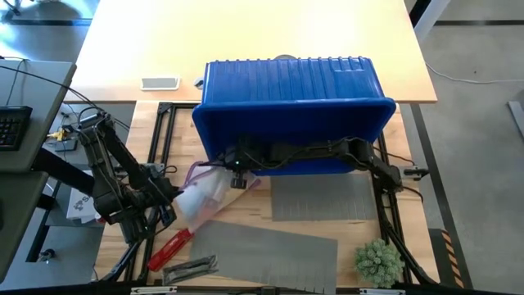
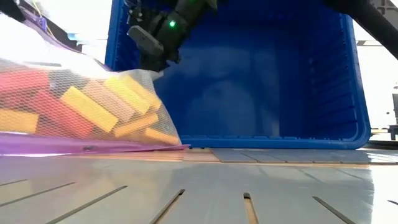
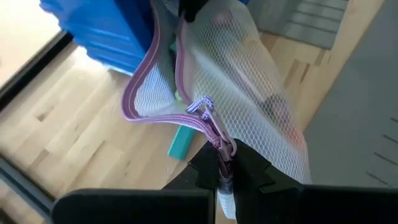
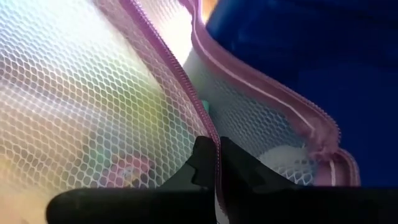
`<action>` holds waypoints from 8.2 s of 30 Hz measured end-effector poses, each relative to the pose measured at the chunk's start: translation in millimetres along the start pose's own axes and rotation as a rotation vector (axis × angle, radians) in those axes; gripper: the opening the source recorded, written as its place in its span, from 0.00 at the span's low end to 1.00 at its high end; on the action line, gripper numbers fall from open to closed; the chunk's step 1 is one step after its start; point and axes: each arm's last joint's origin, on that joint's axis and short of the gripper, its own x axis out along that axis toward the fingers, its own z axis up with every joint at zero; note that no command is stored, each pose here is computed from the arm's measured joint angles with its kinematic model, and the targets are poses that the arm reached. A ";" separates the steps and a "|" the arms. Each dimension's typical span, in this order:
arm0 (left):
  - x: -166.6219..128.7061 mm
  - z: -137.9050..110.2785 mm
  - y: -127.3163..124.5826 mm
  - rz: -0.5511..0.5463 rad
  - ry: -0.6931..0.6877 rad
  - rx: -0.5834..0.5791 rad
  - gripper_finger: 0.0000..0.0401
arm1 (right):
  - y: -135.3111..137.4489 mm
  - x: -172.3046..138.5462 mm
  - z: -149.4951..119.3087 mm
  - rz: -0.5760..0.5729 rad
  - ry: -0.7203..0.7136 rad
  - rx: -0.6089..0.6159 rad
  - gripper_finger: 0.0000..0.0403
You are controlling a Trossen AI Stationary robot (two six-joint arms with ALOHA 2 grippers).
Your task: Sort blocks
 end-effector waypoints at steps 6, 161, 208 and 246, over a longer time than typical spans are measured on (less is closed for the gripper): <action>-1.6 -2.6 -0.1 -0.006 0.035 -0.007 0.00 | 1.5 -6.5 11.2 -0.024 -0.062 -0.071 0.04; -4.8 -7.1 -27.3 -0.155 -0.105 0.273 0.00 | 102.2 -4.8 50.6 -0.135 -0.694 -0.751 0.32; -4.7 -6.7 -26.9 -0.150 -0.114 0.232 0.00 | 93.6 -3.4 55.0 -0.015 -0.797 -0.637 0.18; -4.5 -7.6 -26.5 -0.155 -0.081 0.203 0.00 | 115.9 -15.0 61.9 -0.372 -0.960 -0.311 0.01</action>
